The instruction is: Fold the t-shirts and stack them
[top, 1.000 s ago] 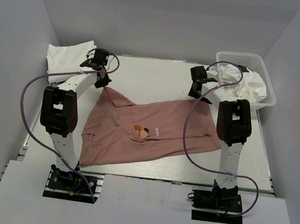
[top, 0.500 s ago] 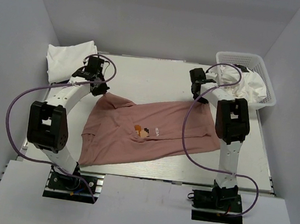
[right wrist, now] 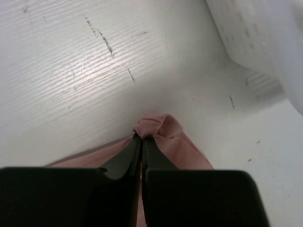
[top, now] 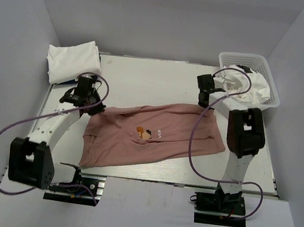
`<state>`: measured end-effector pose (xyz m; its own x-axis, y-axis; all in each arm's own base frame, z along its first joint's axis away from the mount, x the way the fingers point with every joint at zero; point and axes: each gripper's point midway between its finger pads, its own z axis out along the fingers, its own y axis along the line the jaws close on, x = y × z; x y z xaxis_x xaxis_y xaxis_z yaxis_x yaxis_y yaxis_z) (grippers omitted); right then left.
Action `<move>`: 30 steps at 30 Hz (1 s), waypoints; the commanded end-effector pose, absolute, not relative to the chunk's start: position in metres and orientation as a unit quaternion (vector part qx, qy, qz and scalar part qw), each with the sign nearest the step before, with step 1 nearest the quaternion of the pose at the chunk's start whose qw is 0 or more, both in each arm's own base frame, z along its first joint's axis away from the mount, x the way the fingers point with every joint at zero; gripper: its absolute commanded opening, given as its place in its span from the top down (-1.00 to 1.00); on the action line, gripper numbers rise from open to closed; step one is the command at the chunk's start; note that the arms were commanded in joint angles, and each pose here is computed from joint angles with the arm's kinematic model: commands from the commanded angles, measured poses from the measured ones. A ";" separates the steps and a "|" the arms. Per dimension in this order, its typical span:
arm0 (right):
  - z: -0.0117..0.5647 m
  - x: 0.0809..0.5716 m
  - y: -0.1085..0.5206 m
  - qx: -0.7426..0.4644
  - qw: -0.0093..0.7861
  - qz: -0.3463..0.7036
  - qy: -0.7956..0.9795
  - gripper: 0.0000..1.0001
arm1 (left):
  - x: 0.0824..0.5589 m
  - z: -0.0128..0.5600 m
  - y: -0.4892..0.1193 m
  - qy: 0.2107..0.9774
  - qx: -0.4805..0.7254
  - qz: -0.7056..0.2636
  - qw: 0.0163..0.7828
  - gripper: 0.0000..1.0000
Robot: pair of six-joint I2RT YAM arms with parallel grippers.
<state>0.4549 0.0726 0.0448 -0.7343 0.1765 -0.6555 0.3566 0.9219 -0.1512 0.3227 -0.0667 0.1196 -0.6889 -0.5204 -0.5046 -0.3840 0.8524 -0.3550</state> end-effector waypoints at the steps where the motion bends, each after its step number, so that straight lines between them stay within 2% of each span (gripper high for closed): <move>1: 0.092 0.465 0.083 0.148 0.412 -0.077 0.896 0.98 | 0.302 0.127 -0.083 0.902 -0.254 -0.168 0.306 1.00; 10: 0.125 0.451 0.083 0.130 0.438 -0.053 0.888 1.00 | 0.262 0.153 -0.085 0.887 -0.277 -0.203 0.310 1.00; 21: 0.119 0.440 0.083 0.125 0.428 -0.041 0.894 1.00 | 0.208 0.164 -0.082 0.888 -0.291 -0.211 0.288 1.00; 30: 0.108 0.431 0.081 0.127 0.413 -0.038 0.901 1.00 | 0.156 0.116 -0.086 0.904 -0.306 -0.211 0.212 1.00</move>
<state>0.4319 0.0854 0.0953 -0.6578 0.1776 -0.7320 0.2491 0.9684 0.0111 0.1800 -0.0791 0.1328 -0.6816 -0.6469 -0.3421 -0.4337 0.7337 -0.5231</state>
